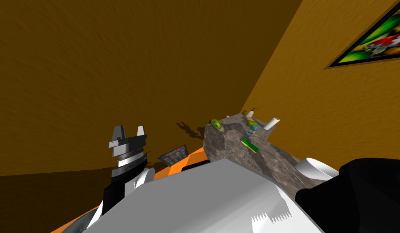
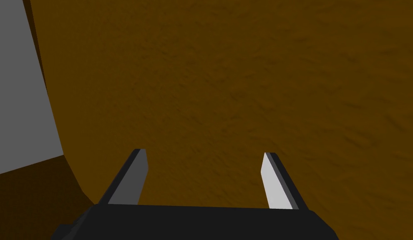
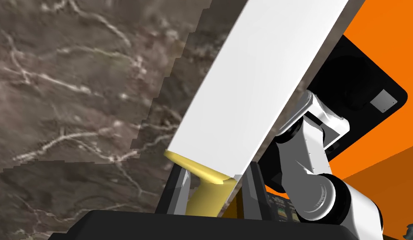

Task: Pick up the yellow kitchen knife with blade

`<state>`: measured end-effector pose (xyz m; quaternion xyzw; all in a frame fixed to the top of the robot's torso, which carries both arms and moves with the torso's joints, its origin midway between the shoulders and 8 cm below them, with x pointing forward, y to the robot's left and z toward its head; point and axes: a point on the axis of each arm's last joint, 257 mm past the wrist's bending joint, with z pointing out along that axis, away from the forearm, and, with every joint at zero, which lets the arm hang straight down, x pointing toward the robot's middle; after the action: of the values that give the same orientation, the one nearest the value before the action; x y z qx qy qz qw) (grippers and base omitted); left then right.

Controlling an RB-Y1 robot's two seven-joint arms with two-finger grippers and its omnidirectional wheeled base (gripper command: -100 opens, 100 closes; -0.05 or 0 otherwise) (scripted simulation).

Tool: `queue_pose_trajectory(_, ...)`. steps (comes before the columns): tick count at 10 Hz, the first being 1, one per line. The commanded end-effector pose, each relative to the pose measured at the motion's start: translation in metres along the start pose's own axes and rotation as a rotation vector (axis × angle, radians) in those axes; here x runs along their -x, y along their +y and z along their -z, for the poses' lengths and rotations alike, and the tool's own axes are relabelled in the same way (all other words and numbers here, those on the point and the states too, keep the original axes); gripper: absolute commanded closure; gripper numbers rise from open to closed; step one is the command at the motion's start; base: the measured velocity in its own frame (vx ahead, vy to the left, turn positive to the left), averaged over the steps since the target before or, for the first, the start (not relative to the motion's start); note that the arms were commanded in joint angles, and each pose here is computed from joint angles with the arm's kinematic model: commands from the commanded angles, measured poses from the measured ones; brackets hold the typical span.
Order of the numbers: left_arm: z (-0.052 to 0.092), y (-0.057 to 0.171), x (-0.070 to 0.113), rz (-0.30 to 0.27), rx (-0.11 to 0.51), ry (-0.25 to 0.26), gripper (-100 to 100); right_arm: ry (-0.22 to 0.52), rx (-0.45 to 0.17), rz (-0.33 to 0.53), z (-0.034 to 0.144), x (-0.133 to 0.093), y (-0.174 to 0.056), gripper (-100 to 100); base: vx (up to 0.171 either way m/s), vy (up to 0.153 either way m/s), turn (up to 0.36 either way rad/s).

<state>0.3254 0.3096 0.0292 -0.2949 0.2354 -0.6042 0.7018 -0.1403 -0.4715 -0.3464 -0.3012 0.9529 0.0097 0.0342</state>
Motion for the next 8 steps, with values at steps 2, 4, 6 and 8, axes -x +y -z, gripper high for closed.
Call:
queue_pose_trajectory(2,0.0,0.0,0.0,0.0,0.0,0.0,0,0.003,-0.002,0.004,0.008,0.001,0.003,100,0.012,-0.02,-0.008)
queue_pose_trajectory(4,0.0,0.0,0.0,0.0,0.0,0.0,0,0.005,-0.004,0.007,0.015,0.001,0.005,100,0.011,-0.021,-0.009)
queue_pose_trajectory(6,0.0,0.0,0.0,0.0,0.0,0.0,0,0.008,-0.006,0.01,0.021,0.002,0.007,100,0.012,-0.019,-0.009)
queue_pose_trajectory(8,0.0,0.0,0.0,0.0,0.0,0.0,0,0.008,-0.005,0.01,0.019,0.002,0.006,0,0.003,-0.004,0.0)
